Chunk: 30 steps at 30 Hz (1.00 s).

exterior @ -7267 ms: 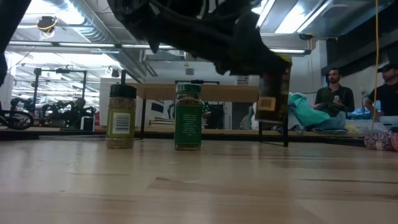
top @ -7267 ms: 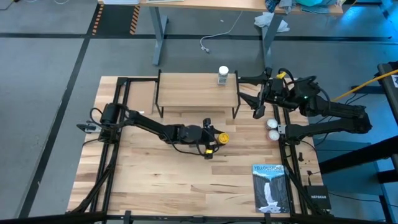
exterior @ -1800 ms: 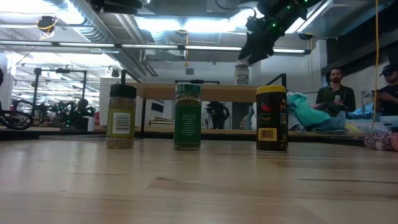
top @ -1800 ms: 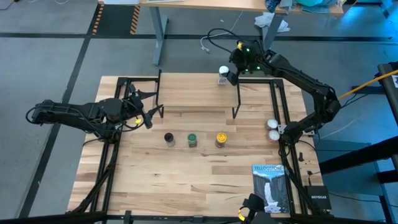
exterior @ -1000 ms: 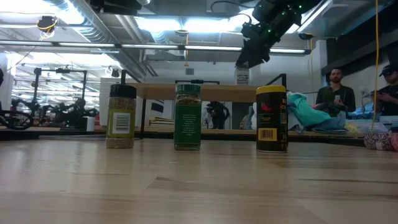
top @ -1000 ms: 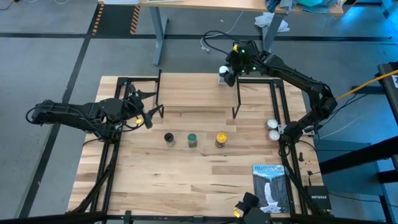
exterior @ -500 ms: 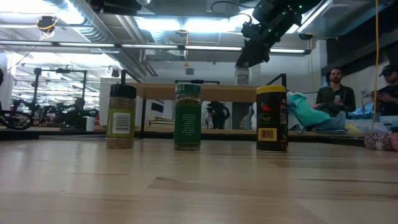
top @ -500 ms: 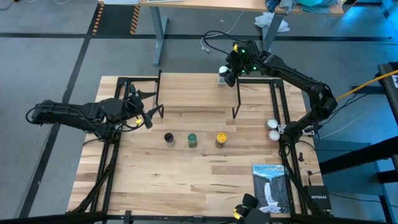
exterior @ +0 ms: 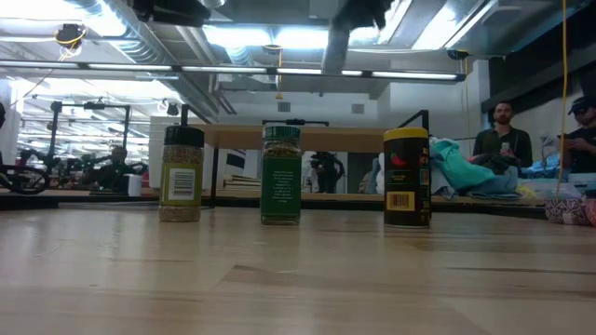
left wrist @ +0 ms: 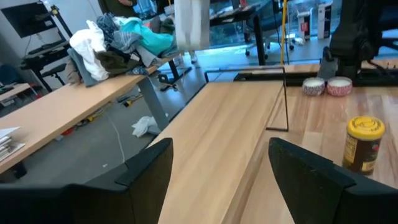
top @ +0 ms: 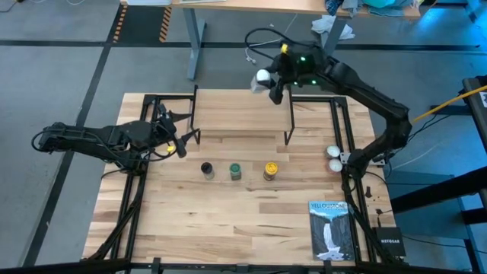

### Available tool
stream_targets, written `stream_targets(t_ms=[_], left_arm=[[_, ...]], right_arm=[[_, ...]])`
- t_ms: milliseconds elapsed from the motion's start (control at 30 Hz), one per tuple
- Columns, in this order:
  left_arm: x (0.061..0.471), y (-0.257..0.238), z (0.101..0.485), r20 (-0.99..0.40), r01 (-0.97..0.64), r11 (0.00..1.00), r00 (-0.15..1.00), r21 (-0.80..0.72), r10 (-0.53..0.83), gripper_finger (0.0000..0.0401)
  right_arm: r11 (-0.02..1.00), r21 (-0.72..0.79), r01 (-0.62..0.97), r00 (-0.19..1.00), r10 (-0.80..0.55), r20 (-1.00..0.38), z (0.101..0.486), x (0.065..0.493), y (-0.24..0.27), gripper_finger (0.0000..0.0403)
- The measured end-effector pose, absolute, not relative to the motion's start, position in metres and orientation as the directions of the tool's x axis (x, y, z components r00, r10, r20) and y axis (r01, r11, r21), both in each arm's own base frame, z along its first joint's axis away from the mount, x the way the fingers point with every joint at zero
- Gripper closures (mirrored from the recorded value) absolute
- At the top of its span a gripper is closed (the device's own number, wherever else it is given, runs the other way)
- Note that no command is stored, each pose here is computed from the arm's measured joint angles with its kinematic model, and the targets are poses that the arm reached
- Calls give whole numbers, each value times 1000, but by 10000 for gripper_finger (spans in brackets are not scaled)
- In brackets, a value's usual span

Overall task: Shelf spices
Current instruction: Remove the white seasoning bottle from the shelf

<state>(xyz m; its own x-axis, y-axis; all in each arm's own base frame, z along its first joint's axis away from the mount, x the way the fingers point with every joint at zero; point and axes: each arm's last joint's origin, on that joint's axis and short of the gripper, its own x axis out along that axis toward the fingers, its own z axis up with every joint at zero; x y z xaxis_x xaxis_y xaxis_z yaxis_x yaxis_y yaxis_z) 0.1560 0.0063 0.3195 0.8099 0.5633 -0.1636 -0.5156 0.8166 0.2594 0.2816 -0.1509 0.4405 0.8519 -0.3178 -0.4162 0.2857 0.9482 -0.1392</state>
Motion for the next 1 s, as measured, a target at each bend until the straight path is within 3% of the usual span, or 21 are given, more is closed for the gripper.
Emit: stream_targets(t_ms=[233,467,667,1000], left_arm=[[157,6,311,-161,-522,819,810,238,563,144],[161,5,300,-98,-506,835,839,218,535,144],[163,4,298,-53,-478,852,865,212,499,144],[163,4,300,-31,-471,860,874,196,486,144]], right_arm=[[926,-216,308,884,-363,-294,486,257,-95,191],[915,-219,339,855,-397,-333,495,223,-37,191],[930,-207,303,845,-363,-394,472,219,4,191],[916,-143,375,764,-393,-512,390,224,50,191]])
